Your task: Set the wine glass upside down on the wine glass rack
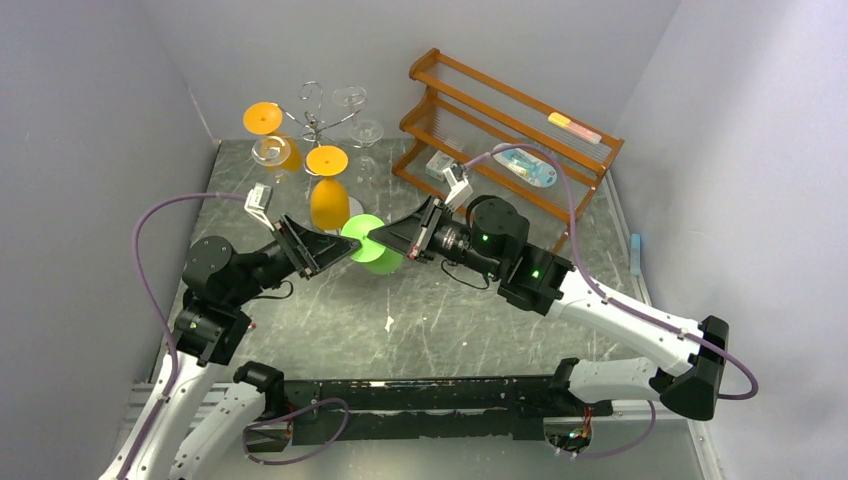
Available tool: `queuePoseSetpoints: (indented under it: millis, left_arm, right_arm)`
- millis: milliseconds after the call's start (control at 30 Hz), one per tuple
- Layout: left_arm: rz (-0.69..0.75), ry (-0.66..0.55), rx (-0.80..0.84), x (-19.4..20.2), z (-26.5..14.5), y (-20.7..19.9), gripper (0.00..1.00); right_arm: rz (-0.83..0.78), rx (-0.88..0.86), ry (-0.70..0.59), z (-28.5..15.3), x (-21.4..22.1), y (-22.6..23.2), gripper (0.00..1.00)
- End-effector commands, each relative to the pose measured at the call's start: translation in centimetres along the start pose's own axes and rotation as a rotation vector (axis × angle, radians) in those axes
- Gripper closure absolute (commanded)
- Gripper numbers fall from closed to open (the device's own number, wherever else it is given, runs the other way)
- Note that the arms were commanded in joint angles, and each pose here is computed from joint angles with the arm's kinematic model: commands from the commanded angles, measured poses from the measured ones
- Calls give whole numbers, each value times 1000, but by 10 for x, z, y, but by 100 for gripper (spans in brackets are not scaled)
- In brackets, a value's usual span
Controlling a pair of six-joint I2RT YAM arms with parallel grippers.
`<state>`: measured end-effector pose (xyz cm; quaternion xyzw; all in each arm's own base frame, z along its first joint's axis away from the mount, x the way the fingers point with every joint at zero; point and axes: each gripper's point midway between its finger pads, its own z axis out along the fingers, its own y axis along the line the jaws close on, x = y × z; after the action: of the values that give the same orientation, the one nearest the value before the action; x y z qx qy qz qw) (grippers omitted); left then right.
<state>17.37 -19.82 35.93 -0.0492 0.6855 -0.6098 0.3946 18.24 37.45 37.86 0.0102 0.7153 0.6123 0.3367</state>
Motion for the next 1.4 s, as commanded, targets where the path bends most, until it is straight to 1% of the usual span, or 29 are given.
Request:
queuePoseSetpoints:
  millis: [0,100,167,200,233,267,333,400,467,500,633,733,833,900,933,1000,1233,1367]
  left_arm:
    - [-19,21,63,0,-1,-20,56]
    - [-36,27,59,2,-1,-18,74]
    - [-40,29,54,3,-1,-15,92]
    - [-41,28,43,3,-1,-13,95]
    - [-36,21,24,2,-1,-11,95]
    - [-22,10,-3,1,-3,-7,95]
    - [-3,-20,-81,-4,-7,2,95]
    - [18,-62,-194,-11,-14,17,95]
    - [21,-96,-353,-14,-27,40,95]
    - [33,-126,-415,-19,-34,47,95]
    - [109,-249,-659,-40,-69,75,95]
    - [211,-367,-826,-67,-100,82,95]
    - [305,-526,-994,-102,-141,70,95]
    - [356,-633,-1054,-124,-162,53,95]
    - [376,-690,-1057,-136,-170,39,95]
    - [414,-753,-1048,-153,-172,20,95]
    - [508,-847,-924,-199,-125,-36,95]
    - [565,-894,-903,-226,-103,-62,95]
  right_arm:
    - [-45,-24,51,-3,7,4,100]
    - [-48,-26,73,-2,12,2,100]
    - [-50,-26,78,-2,13,2,100]
    - [-50,-23,77,-2,13,1,100]
    - [-50,-17,76,-2,12,0,94]
    - [-51,-15,72,-2,12,0,86]
    - [-50,15,66,-3,11,-6,63]
    - [-50,40,36,-6,6,-11,44]
    - [-51,69,5,-9,2,-19,34]
    - [-52,84,-6,-11,-1,-22,32]
    - [-75,160,-55,-13,-12,-39,30]
    - [-106,248,-95,-15,-19,-59,30]
    - [-127,334,-134,-22,-26,-79,30]
    - [-132,367,-146,-27,-27,-89,30]
    - [-132,379,-148,-29,-26,-94,30]
    - [-131,397,-149,-32,-25,-101,30]
    - [-129,422,-134,-35,-20,-114,30]
    - [-126,419,-134,-37,-19,-114,30]
